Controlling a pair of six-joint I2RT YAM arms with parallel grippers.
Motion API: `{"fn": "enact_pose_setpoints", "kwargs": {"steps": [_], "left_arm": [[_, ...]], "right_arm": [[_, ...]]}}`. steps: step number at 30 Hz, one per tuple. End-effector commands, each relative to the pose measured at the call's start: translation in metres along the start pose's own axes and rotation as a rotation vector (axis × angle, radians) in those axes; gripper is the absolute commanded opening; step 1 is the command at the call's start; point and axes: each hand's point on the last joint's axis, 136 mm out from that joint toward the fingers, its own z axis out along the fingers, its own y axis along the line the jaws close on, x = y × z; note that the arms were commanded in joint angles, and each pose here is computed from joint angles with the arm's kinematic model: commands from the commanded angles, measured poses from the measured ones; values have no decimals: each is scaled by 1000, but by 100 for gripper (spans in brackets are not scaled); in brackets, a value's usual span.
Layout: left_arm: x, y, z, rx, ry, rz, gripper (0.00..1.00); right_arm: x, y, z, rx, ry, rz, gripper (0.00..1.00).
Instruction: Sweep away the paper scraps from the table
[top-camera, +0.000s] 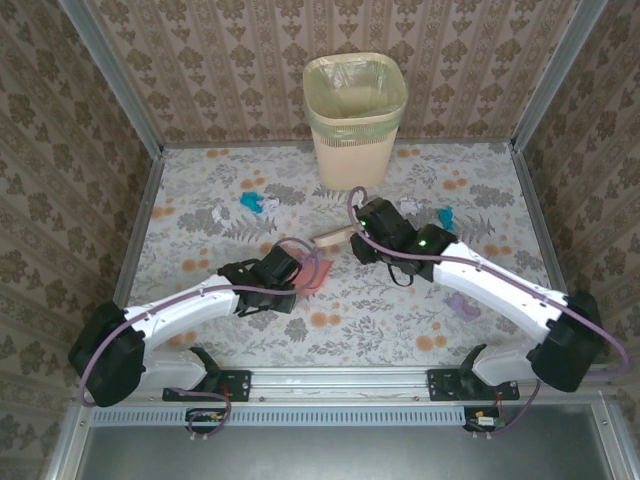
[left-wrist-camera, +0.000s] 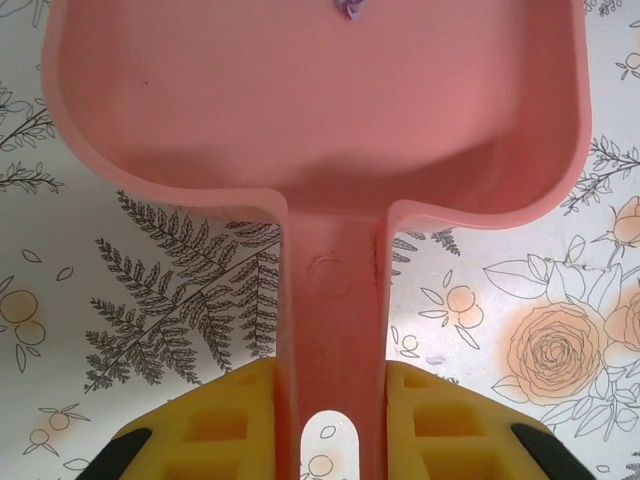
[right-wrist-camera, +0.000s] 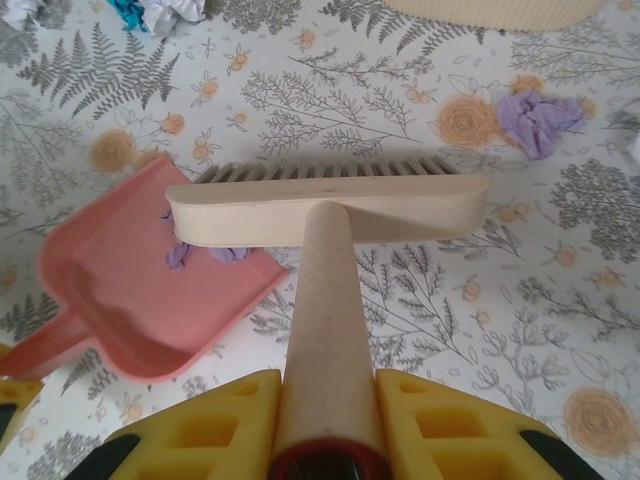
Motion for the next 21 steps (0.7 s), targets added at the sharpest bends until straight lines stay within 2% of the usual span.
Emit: {"fn": "enact_pose_setpoints", "kwargs": {"steps": [1,8,14,21], "left_arm": [[21,19,8,-72,71,14,0],[18,15,12,-49,55,27,0],[13,15,14,-45,16,22,0],[7,11,16,-17,-34,30,0]], "right_arm": [[-18,12,8,-32,-49,-5,0],[7,27,9,-113,22,-59,0],[27,35,-15,-213,25,-86,0],[16,24,-41,-209,-81,-55,0]]}}
